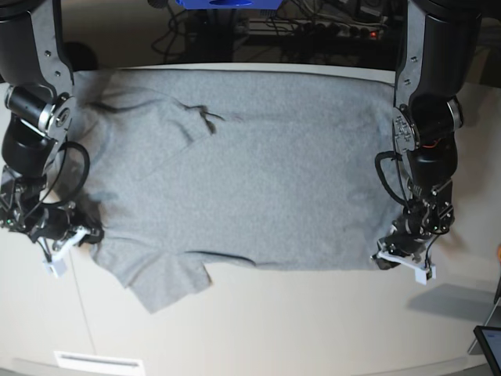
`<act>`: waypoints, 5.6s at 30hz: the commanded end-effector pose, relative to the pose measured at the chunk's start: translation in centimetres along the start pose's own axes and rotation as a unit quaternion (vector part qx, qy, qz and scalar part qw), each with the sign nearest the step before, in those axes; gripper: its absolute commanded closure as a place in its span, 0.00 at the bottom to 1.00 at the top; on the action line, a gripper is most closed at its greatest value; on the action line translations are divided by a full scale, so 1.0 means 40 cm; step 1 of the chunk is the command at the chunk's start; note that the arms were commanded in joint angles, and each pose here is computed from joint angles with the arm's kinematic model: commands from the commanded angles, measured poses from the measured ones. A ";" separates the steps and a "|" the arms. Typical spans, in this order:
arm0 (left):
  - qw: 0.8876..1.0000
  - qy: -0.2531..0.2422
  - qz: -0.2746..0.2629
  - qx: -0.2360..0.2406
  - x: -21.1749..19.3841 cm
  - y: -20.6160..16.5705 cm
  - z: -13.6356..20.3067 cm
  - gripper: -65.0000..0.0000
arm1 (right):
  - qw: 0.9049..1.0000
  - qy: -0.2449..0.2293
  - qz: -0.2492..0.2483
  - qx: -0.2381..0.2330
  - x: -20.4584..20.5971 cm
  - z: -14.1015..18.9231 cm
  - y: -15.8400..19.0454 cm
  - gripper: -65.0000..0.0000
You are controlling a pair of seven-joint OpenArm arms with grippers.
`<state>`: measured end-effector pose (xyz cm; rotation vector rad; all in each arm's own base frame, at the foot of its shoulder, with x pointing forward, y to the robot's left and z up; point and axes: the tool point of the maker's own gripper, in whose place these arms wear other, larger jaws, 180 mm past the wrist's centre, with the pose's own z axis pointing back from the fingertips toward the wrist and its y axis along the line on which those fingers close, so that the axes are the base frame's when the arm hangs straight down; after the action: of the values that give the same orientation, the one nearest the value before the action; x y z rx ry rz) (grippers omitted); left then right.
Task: Fold the T-shirt properly
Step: 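Release the shoulders and move both grippers to the shirt's hem corners, then grasp the hem corners and fold the hem toward the collar edge, then release the hem and move the right gripper to the sleeve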
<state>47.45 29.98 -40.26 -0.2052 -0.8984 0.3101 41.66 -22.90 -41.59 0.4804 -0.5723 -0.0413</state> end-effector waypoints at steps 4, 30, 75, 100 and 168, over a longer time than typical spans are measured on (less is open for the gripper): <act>1.000 0.016 -0.008 0.003 0.002 0.009 0.005 0.87 | 1.000 -0.012 0.010 -0.007 0.041 0.021 -0.008 1.00; 0.985 0.008 -0.170 0.010 0.090 -0.035 0.107 1.00 | 0.997 -0.058 0.040 -0.027 0.114 0.062 -0.012 1.00; 0.944 -0.006 -0.329 0.032 0.036 -0.087 0.334 1.00 | 0.970 -0.006 0.206 -0.131 0.006 0.185 -0.014 1.00; 0.942 0.053 -0.331 0.033 -0.088 -0.045 0.341 1.00 | 0.967 0.040 0.212 -0.134 -0.115 0.182 0.001 1.00; 0.917 0.085 -0.376 0.105 -0.141 0.002 0.440 0.66 | 0.976 0.027 0.136 -0.169 -0.131 0.255 -0.082 0.63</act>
<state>29.22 28.56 -35.21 0.2901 -0.6556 -0.3183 30.84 -28.74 -39.92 0.0861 -0.5048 0.1254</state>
